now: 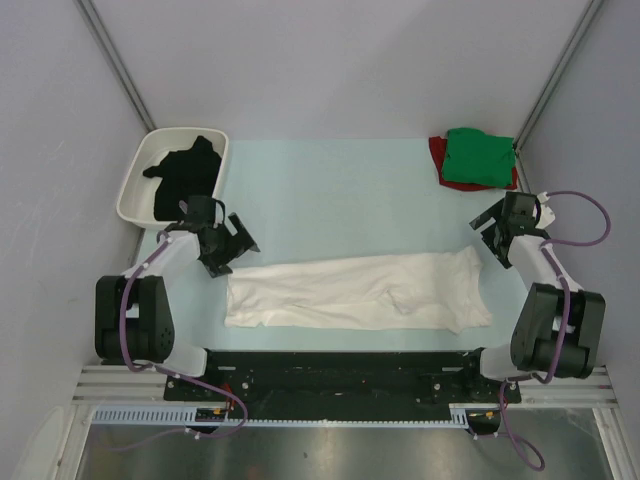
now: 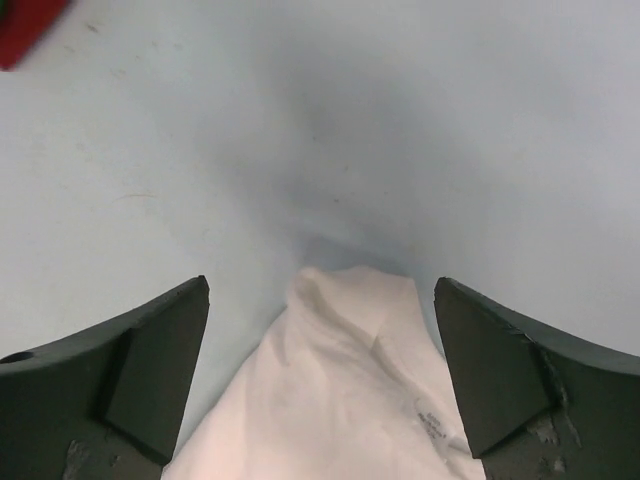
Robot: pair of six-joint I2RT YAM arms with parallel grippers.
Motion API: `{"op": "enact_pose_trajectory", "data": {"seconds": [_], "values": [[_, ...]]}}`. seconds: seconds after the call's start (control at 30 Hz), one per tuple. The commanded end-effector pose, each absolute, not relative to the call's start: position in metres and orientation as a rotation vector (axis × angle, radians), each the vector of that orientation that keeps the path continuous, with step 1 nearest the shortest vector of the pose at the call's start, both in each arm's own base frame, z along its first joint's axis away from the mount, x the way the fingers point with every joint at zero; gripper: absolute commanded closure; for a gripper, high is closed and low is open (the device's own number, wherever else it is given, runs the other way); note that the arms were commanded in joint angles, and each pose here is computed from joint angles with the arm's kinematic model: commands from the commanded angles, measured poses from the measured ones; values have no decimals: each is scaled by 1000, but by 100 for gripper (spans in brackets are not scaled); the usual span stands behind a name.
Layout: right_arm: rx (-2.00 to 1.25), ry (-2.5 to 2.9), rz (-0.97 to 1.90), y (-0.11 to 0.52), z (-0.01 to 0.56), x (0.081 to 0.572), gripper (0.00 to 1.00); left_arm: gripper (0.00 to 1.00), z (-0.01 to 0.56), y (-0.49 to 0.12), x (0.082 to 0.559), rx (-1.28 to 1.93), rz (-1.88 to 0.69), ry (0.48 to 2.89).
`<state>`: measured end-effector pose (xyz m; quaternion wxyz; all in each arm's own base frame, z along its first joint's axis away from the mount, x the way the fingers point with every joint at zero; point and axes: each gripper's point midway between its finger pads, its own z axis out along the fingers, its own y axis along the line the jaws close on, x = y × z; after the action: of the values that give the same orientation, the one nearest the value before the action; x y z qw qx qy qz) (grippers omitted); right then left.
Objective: Fold and stack the t-shirts
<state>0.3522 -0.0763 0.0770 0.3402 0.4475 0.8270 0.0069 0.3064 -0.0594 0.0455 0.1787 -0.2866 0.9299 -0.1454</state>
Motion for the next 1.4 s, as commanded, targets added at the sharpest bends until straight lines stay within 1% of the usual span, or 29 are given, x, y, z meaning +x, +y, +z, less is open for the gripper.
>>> {"op": "enact_pose_trajectory", "data": {"seconds": [0.0, 0.03, 0.07, 0.17, 0.23, 0.33, 0.47, 0.53, 0.57, 0.67, 0.77, 0.83, 0.97, 1.1, 1.37], "values": [[1024, 1947, 72, -72, 167, 369, 0, 0, 124, -60, 328, -662, -448, 2467], [988, 1900, 89, -67, 190, 364, 0, 0, 130, -59, 322, -659, -434, 2471], [957, 1894, 102, -61, 198, 362, 0, 0, 147, -60, 319, -633, -439, 2429], [798, 1931, 190, -20, 219, 353, 0, 0, 156, -63, 301, -608, -462, 2418], [651, 2012, 290, 23, 218, 346, 0, 0, 161, -63, 283, -594, -471, 2402], [544, 2126, 369, 64, 206, 327, 0, 0, 156, -67, 259, -578, -503, 2395], [549, 2250, 448, 91, 172, 302, 0, 0, 140, -79, 232, -557, -589, 2421], [610, 2248, 468, 91, 158, 294, 0, 0, 130, -83, 222, -556, -620, 2423], [666, 2265, 449, 83, 136, 288, 1, 0, 123, -88, 217, -560, -651, 2436], [799, 2281, 425, 66, 103, 278, 0, 0, 120, -94, 212, -553, -703, 2427], [969, 2264, 371, 43, 83, 266, 0, 0, 123, -100, 209, -525, -749, 2416], [1015, 2222, 350, 34, 87, 261, 0, 0, 124, -101, 208, -514, -750, 2413], [1132, 2170, 155, 3, 83, 243, 0, 0, 125, -106, 210, -495, -793, 2407], [1233, 2144, 24, -22, 77, 231, 0, 0, 124, -113, 212, -474, -836, 2409], [1321, 2127, -98, -42, 65, 226, 0, 0, 122, -119, 212, -421, -864, 2423]]}}
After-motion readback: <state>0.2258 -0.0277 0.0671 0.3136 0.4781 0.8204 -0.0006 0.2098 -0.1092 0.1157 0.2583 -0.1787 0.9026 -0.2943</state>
